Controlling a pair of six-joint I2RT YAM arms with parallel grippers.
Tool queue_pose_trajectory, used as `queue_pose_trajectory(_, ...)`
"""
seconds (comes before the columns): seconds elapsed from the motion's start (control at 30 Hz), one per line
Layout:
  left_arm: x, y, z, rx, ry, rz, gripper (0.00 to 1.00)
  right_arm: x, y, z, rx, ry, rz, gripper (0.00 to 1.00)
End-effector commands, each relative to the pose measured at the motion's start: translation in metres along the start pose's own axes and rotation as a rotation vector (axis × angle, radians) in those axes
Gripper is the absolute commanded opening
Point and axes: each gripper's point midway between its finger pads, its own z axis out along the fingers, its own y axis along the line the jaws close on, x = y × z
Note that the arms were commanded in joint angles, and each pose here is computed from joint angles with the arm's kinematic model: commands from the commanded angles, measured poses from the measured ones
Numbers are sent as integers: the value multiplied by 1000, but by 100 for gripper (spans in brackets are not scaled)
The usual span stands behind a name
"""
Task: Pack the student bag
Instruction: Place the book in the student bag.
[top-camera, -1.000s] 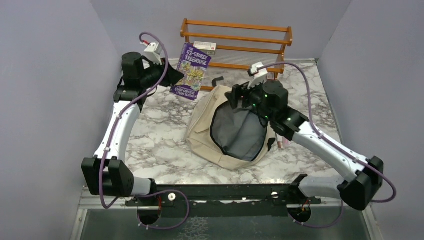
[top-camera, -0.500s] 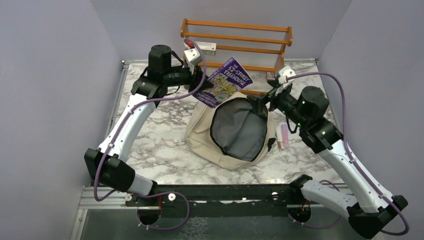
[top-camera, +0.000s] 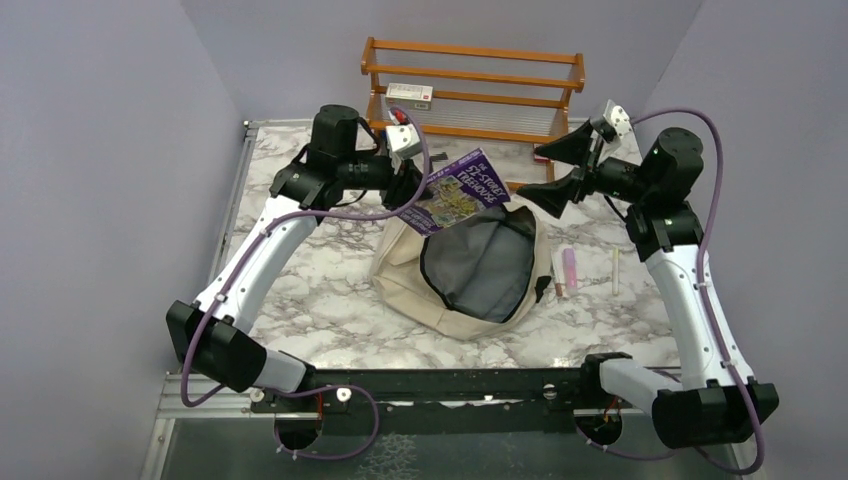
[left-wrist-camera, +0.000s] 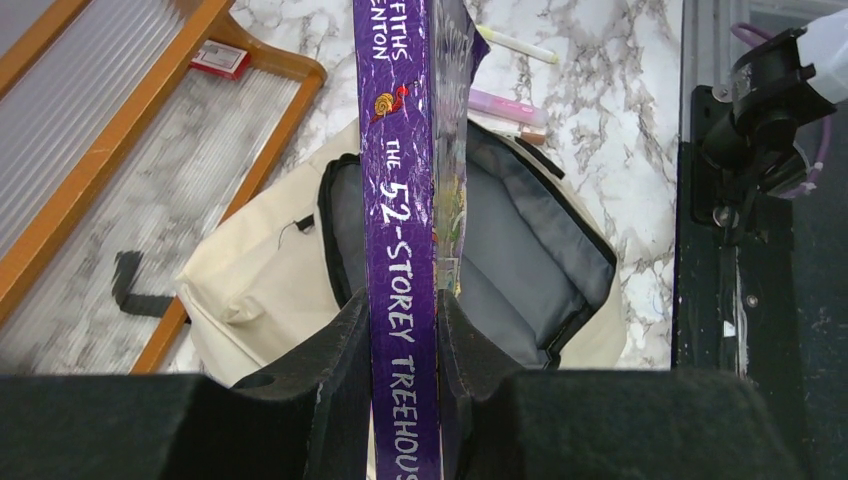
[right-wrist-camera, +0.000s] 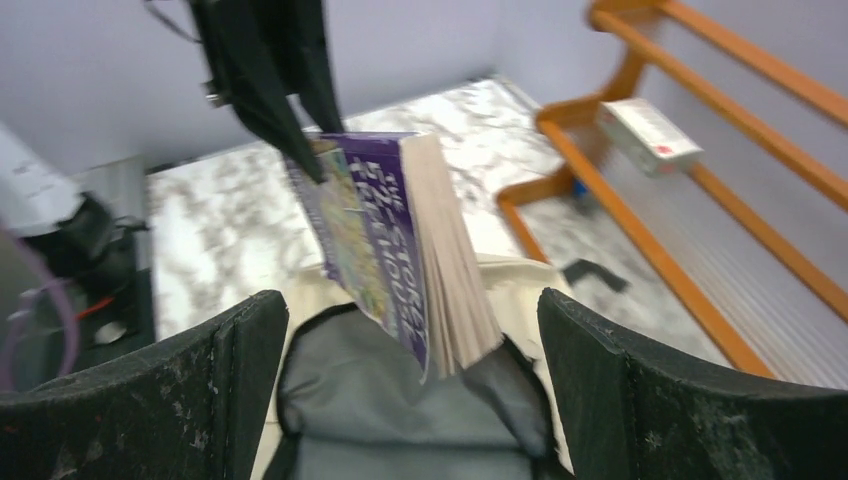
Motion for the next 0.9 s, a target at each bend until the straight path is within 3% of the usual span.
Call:
queue_pose_trajectory(0.0,-33,-29,-5,77,-77,137,0,-22,48,-5,-362,-54,-41,100)
queue_pose_trajectory(0.3,-35,-69,13,233,-54,172,0,-27,40,2,-424,-65,-110,100)
queue_pose_trajectory(0.63,-38,-73,18,237,-47,186,0,-3,52,4,-528,-22,13,95)
queue_pose_trajectory(0.87,-41,-72,20,233,-49,194,0,33,52,23,-480,52,97,88)
